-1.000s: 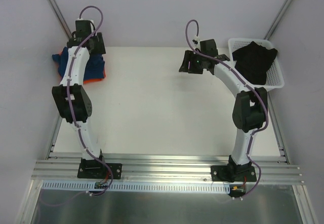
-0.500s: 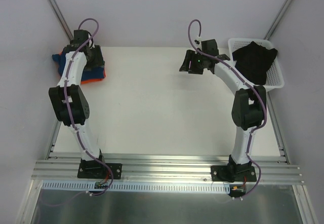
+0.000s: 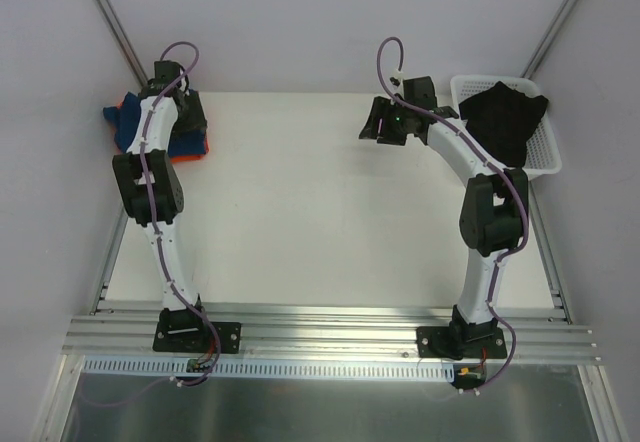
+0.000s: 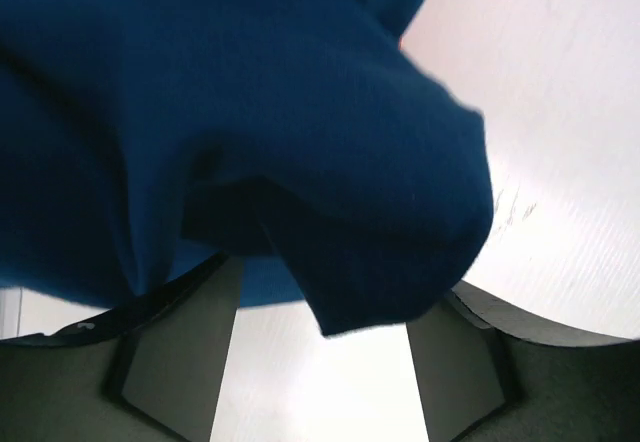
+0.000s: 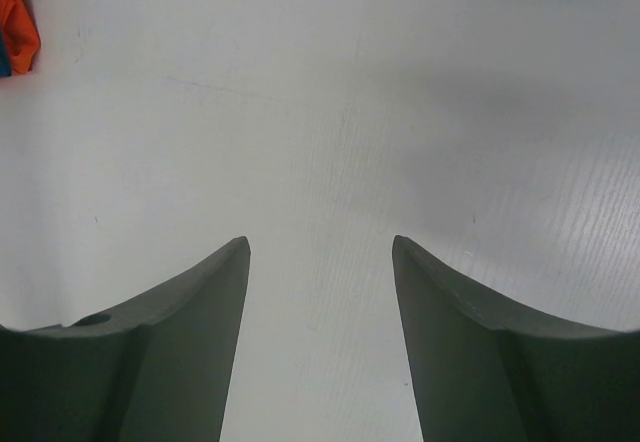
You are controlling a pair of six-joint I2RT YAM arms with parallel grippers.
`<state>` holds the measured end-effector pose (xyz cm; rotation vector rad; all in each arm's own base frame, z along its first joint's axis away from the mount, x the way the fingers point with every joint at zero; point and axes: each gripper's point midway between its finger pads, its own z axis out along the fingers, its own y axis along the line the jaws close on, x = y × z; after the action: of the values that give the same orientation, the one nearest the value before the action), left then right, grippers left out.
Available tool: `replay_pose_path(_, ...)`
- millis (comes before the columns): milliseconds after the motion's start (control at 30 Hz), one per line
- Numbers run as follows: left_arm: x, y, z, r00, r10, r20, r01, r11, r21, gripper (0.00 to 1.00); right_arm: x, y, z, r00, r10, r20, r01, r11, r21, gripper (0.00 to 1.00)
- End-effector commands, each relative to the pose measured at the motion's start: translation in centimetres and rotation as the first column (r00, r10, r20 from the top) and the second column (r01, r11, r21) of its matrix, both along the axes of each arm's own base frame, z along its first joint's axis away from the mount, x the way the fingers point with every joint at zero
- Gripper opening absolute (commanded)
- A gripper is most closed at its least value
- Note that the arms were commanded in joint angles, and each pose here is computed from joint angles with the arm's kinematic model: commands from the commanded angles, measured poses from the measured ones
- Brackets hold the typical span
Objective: Fold and stack the t-shirts
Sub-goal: Put the neatly folded tshirt into the corner of the board with the left arm
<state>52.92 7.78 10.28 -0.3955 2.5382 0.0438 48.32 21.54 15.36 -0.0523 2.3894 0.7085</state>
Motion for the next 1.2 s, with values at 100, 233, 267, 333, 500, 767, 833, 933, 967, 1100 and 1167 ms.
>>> replay_pose_path(100, 4.2, 2.6, 4.1, 0.986, 0.046, 0.163, -0.062, 0.994, 0.094, 0.64, 0.2, -0.4, 2.5, 0.997, 0.003, 0.074, -0.003, 1.000, 0.002, 0.63)
replay_pose_path(233, 5.8, 3.2, 4.5, 0.976, 0.056, 0.208, -0.086, 0.987, 0.134, 0.64, 0.3, -0.2, 2.3, 0.998, 0.001, 0.066, -0.002, 1.000, 0.008, 0.63)
replay_pose_path(267, 6.4, 3.3, 4.8, 0.972, 0.056, 0.228, -0.090, 0.985, 0.144, 0.64, 0.3, -0.3, 2.2, 0.998, 0.000, 0.064, 0.000, 1.000, 0.007, 0.63)
replay_pose_path(333, 7.5, 3.5, 5.6, 0.961, 0.059, 0.270, -0.106, 0.980, 0.166, 0.64, 0.3, -0.1, 2.2, 0.998, 0.003, 0.064, -0.004, 1.000, 0.006, 0.63)
replay_pose_path(500, 10.0, 2.8, 6.5, 0.941, 0.018, 0.339, -0.086, 0.978, 0.189, 0.64, 0.2, 0.1, 1.8, 0.998, 0.006, 0.059, -0.006, 1.000, -0.002, 0.63)
replay_pose_path(767, 13.1, 2.0, 6.1, 0.919, -0.048, 0.391, -0.078, 0.951, 0.299, 0.64, -1.2, 0.6, 1.5, 0.998, 0.032, 0.054, -0.031, 0.999, -0.025, 0.63)
replay_pose_path(833, 14.2, 1.6, 5.5, 0.911, -0.061, 0.409, -0.077, 0.947, 0.313, 0.65, -1.5, 0.6, 1.6, 0.998, 0.035, 0.055, -0.034, 0.999, -0.029, 0.63)
replay_pose_path(933, 15.0, 1.8, 4.7, 0.905, -0.062, 0.420, -0.103, 0.928, 0.359, 0.65, -2.1, 0.4, 1.4, 0.998, 0.040, 0.049, -0.037, 0.998, -0.046, 0.63)
replay_pose_path(967, 15.2, 2.0, 4.3, 0.906, -0.062, 0.419, -0.113, 0.918, 0.380, 0.65, -2.3, 0.6, 1.7, 0.997, 0.045, 0.055, -0.042, 0.998, -0.048, 0.64)
replay_pose_path(1100, 15.6, 1.7, 3.7, 0.908, -0.087, 0.410, -0.108, 0.897, 0.428, 0.68, -2.9, 0.3, 1.8, 0.997, 0.051, 0.059, -0.047, 0.997, -0.069, 0.64)
replay_pose_path(1167, 15.2, 0.9, 3.6, 0.914, -0.095, 0.395, -0.087, 0.904, 0.419, 0.70, -3.1, 0.4, 2.3, 0.996, 0.058, 0.073, -0.053, 0.996, -0.073, 0.64)
